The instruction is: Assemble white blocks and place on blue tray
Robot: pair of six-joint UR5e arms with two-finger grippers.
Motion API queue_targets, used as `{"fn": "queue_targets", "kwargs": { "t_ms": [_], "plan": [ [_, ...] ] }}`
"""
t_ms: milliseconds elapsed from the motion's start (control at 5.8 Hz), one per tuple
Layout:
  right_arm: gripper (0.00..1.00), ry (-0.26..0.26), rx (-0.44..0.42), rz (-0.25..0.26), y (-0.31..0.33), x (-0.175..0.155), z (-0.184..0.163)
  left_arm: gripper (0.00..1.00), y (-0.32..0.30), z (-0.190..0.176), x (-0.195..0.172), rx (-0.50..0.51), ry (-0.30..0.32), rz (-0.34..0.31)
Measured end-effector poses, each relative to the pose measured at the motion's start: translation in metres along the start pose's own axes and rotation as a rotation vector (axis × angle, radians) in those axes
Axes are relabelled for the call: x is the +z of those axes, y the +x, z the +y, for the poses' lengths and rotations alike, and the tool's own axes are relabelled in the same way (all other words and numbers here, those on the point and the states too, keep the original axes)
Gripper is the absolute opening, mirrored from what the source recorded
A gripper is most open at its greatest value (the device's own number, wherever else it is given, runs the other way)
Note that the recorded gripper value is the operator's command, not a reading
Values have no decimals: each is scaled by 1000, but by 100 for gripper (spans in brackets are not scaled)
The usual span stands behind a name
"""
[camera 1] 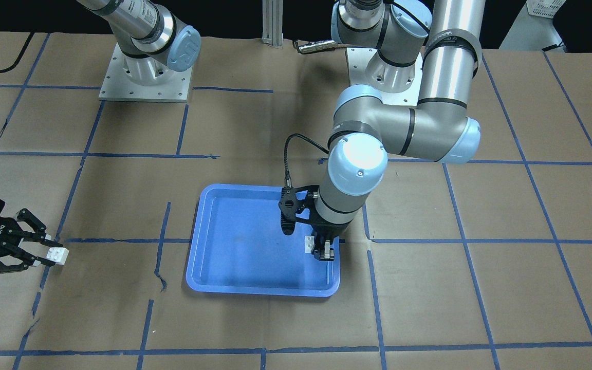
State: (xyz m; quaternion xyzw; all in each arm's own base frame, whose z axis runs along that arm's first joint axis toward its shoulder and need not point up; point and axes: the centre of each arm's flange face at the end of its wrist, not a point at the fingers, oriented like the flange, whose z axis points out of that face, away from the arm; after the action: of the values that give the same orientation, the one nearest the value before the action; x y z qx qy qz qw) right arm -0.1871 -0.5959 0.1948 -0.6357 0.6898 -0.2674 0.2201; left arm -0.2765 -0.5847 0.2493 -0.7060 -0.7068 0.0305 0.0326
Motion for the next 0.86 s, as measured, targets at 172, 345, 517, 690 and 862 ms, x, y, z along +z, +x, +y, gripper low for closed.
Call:
{"fn": "queue_targets", "kwargs": {
  "t_ms": [172, 345, 517, 690, 862],
  "plan": [
    [9, 20, -7, 17, 0, -15, -31, 0, 12, -23, 16, -7, 12, 29],
    [9, 49, -28, 22, -2, -23, -71, 0, 21, -39, 32, 1, 17, 46],
    [9, 70, -53, 17, -7, -31, -112, 0, 26, -47, 48, 10, 26, 39],
    [9, 94, -61, 10, -13, -38, -141, 0, 29, -48, 65, 13, 32, 32],
    [9, 109, -72, -5, -19, -37, -163, 0, 32, -47, 74, 13, 32, 33]
  ]
}}
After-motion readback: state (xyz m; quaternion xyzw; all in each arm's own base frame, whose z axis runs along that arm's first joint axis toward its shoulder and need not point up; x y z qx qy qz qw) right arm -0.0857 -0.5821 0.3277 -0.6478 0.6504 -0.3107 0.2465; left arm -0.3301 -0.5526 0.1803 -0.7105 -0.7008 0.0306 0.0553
